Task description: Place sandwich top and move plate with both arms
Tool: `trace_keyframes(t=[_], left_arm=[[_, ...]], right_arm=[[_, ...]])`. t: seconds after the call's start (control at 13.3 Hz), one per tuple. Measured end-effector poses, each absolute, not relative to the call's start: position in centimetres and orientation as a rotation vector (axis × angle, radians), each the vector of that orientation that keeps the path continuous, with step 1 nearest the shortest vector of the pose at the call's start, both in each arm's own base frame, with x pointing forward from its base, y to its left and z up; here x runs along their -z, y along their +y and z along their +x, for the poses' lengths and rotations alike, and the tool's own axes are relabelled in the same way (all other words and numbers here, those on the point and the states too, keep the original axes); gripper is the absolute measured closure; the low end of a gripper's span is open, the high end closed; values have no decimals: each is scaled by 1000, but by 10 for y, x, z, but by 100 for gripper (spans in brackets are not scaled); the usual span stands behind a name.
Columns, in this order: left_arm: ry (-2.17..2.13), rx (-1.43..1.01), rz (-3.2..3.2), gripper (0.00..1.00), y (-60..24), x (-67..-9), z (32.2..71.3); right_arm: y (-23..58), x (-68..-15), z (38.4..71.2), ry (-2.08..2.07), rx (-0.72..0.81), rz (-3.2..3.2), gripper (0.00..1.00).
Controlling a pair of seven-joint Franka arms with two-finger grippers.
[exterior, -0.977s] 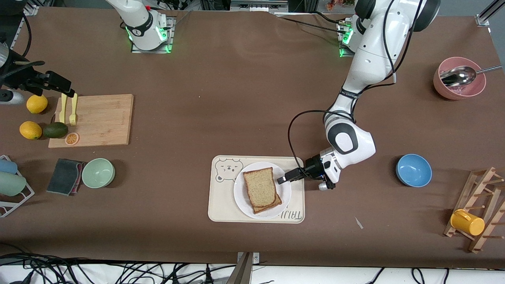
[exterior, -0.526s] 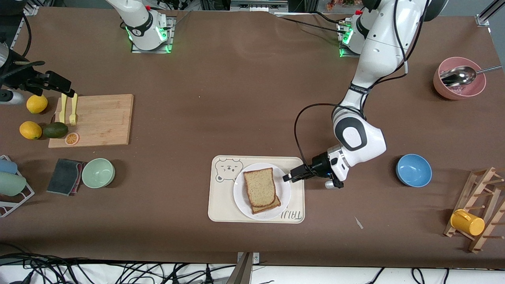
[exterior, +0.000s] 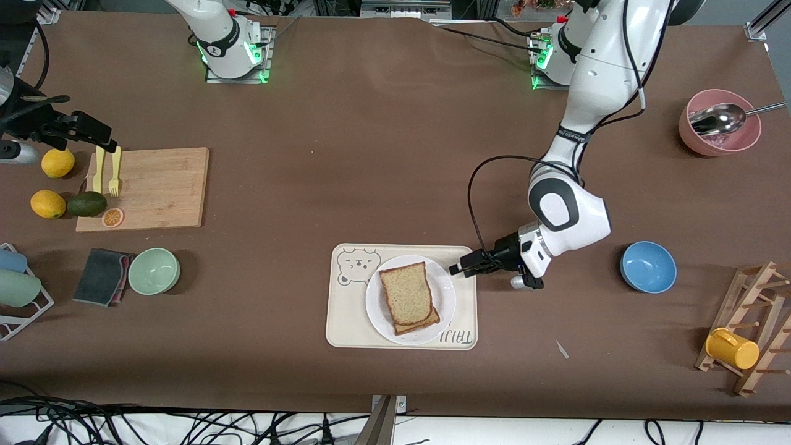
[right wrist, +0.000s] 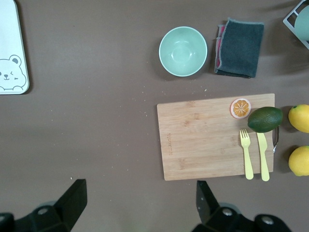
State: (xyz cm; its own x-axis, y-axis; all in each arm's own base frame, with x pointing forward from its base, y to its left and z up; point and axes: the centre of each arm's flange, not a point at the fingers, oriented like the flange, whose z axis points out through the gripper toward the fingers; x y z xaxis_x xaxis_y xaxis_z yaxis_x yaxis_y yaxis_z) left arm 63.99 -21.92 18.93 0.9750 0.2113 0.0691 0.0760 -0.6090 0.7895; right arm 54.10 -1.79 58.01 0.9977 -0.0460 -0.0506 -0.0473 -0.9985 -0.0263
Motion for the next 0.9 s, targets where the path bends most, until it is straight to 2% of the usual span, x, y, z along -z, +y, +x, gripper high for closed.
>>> trace_keyframes(t=[0.45,0.9], left_arm=[[187,-94,2415,28,-197,-278,638],[91,50,2605,26,-187,-340,603]], right_arm=[[-18,-580,541,73,-78,-3112,0],[-18,-580,541,73,-77,-3112,0]])
